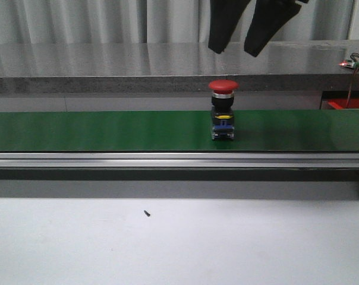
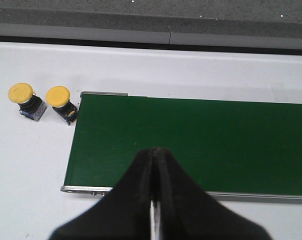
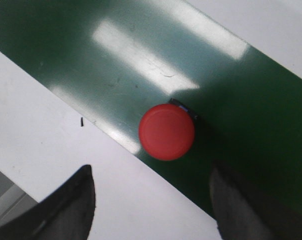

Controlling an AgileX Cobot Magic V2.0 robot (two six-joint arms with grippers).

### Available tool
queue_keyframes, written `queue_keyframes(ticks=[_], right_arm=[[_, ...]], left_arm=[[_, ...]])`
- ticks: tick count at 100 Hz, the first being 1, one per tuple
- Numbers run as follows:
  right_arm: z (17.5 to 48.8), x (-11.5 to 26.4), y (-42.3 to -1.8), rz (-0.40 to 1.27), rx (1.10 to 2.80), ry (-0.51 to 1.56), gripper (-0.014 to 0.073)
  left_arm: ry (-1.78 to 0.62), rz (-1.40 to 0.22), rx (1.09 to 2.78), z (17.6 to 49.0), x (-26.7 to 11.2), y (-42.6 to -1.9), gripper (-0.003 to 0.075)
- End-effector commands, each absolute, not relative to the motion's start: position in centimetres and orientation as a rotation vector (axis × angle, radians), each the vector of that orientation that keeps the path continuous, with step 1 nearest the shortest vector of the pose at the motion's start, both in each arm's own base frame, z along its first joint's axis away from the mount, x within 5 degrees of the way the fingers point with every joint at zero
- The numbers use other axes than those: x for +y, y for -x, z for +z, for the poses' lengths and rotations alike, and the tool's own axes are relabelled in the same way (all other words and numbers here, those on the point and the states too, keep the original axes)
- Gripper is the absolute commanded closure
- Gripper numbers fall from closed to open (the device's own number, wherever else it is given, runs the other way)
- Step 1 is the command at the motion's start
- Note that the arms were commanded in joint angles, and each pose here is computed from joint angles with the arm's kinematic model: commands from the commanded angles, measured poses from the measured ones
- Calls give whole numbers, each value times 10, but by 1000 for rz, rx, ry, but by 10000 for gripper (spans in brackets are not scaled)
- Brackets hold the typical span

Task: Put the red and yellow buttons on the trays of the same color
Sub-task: 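Move the right gripper back over the belt and grasp the last red button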

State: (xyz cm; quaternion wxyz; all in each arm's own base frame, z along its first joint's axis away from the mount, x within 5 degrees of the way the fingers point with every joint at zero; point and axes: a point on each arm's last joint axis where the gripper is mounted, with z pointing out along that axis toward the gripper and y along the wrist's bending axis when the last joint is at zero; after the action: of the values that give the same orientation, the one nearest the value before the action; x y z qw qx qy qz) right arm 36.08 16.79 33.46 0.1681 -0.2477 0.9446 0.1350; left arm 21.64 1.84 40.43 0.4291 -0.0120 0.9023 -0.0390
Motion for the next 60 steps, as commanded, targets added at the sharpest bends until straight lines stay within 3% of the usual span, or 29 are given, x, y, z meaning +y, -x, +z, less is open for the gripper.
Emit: queue_keyframes(ticks=[1, 47, 56, 60], right_arm=[[350, 166, -356, 392, 2655, 709, 104], [314, 165, -378, 238, 2718, 730, 107], [313, 165, -379, 230, 2719, 732, 157], [313, 164, -379, 221, 2719, 732, 228]], left_arm=[[30, -107, 2149, 422, 15, -212, 740], [30, -106, 2144, 423, 15, -211, 740], [30, -106, 2144, 423, 15, -211, 740], [30, -106, 2144, 423, 15, -211, 740]])
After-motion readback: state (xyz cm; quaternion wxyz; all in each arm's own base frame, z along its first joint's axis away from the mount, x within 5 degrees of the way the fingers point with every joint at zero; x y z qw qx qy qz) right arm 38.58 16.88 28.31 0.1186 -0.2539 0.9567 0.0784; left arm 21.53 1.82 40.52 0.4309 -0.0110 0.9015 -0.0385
